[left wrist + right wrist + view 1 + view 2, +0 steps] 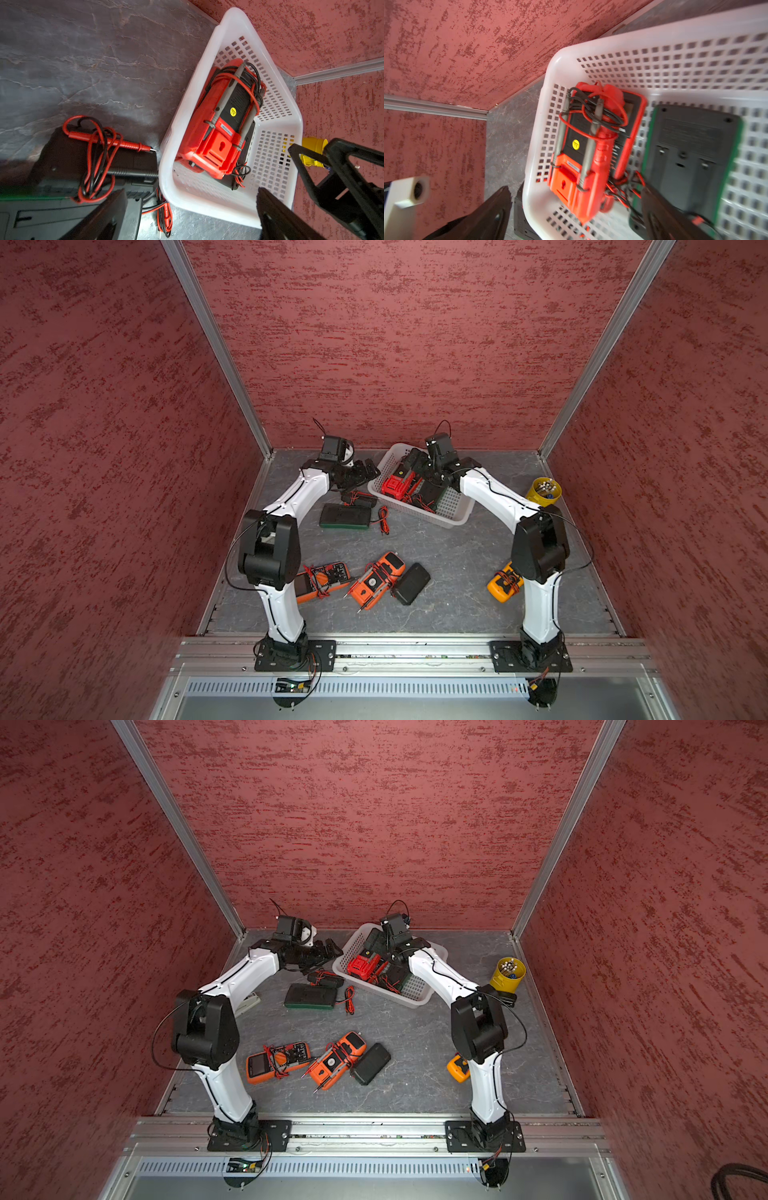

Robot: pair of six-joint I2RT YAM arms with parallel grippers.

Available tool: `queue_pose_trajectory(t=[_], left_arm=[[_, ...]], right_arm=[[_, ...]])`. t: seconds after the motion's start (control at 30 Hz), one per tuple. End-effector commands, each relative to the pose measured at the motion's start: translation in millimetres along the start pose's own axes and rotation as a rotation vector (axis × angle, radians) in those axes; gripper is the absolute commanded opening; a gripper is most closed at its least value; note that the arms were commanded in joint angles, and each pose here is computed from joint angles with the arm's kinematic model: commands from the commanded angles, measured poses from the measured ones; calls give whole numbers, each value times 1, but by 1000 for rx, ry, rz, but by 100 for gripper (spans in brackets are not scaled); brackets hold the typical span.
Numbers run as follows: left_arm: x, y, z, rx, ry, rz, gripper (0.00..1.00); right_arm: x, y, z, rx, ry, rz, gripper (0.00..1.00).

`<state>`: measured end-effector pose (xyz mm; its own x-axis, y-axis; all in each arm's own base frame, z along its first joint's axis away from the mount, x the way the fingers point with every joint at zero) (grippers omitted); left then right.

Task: Put the multimeter into the basket
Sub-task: Pick up the multimeter from the center of the board.

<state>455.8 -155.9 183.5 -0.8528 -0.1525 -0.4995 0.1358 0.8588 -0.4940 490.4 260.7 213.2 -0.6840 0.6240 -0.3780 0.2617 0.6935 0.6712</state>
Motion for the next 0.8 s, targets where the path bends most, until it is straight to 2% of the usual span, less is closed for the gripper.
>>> queue_pose_trajectory(t=[0.0, 0.2, 0.4, 0.6, 0.77], left_arm=[[20, -15, -16, -5, 20, 82, 100], [72, -51, -28, -20, 90, 237, 100], [133, -92, -33, -73, 183, 459, 100], [194, -123, -28, -103, 266, 607, 94], [237, -136, -21, -157, 340, 700, 90]], right_arm=[[-6, -13, -35, 82, -51, -74, 99], [-27, -49, -92, 201, -164, -45, 99], [-53, -88, -147, 286, -266, -13, 99], [-60, -109, -187, 229, -257, -14, 99], [-63, -144, -209, 350, -255, 7, 99]])
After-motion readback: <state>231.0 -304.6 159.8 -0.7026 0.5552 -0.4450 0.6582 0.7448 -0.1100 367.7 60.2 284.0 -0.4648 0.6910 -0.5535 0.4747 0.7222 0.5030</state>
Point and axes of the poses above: each gripper's point midway between its finger pads, its own z axis out along the fingers, its own y axis along the line the jaws close on, x = y × z, the point moved 2 cm from there along -z, back along the fingers, and after that the axes turned 11 degrees about z, right-handed, at the moved point
